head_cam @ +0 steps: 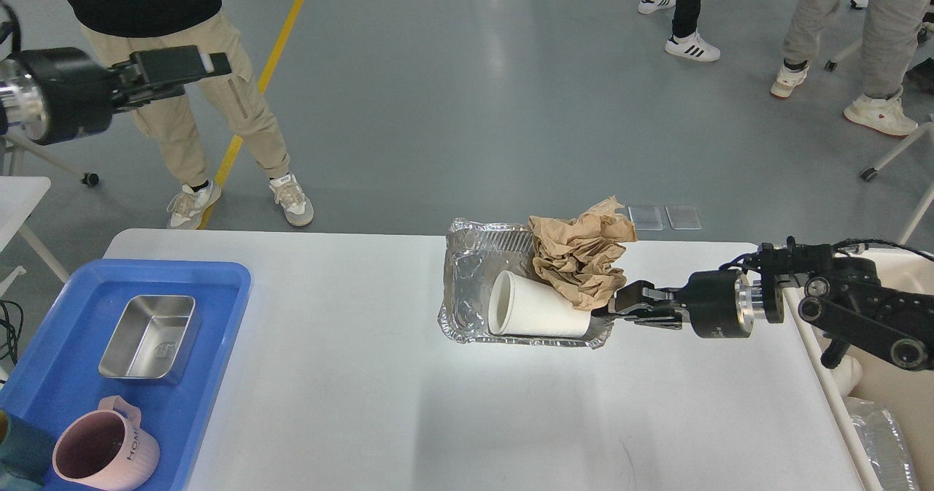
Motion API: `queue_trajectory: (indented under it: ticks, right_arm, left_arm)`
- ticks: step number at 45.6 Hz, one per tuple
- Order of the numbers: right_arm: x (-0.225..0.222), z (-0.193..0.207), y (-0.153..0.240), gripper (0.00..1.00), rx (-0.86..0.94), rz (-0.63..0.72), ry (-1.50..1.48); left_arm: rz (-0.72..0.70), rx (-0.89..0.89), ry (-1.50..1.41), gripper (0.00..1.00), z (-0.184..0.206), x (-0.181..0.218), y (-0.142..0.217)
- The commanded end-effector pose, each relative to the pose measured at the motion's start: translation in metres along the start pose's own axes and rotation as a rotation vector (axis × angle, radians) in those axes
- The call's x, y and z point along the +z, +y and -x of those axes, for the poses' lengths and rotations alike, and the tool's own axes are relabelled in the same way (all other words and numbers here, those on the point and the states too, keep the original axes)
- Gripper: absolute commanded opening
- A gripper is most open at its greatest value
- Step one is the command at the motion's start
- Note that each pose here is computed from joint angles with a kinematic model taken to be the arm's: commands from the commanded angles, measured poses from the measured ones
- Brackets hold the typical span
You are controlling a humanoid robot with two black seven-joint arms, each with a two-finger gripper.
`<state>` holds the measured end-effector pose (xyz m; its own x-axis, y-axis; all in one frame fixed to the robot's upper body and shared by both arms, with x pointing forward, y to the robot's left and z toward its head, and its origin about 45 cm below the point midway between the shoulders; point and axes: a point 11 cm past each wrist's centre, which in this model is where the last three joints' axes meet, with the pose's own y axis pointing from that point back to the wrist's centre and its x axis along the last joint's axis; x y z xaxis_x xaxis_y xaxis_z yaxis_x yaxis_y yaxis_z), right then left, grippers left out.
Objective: Tidy desktop
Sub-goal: 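Open the left gripper and raise it away from the foil tray, then carry the foil tray with the right gripper toward the white bin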
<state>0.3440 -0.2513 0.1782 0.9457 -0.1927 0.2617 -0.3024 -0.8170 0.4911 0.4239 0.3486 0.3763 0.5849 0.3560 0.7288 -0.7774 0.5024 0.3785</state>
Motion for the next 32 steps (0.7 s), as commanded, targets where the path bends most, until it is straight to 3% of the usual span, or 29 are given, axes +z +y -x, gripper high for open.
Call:
queue_trajectory:
  ticks: [1,7,24,32]
  right_arm:
    - [-0.001,-0.001,0.000,0.00,-0.001,0.001,0.003]
    - [0.000,0.000,-0.001,0.00,-0.006,0.002,0.002]
    - [0.001,0.000,0.001,0.00,-0.003,0.008,0.001]
    - [0.002,0.000,0.001,0.00,-0.002,0.010,0.001]
  left_arm:
    - [-0.002,0.114,0.256,0.96,0.001,-0.045,0.040]
    - [0.040,0.251,0.519,0.96,-0.002,-0.071,0.074]
    - [0.283,0.484,0.995,0.97,0.000,-0.099,0.116]
    - [0.329,0.564,1.146,0.97,0.028,-0.123,0.125]
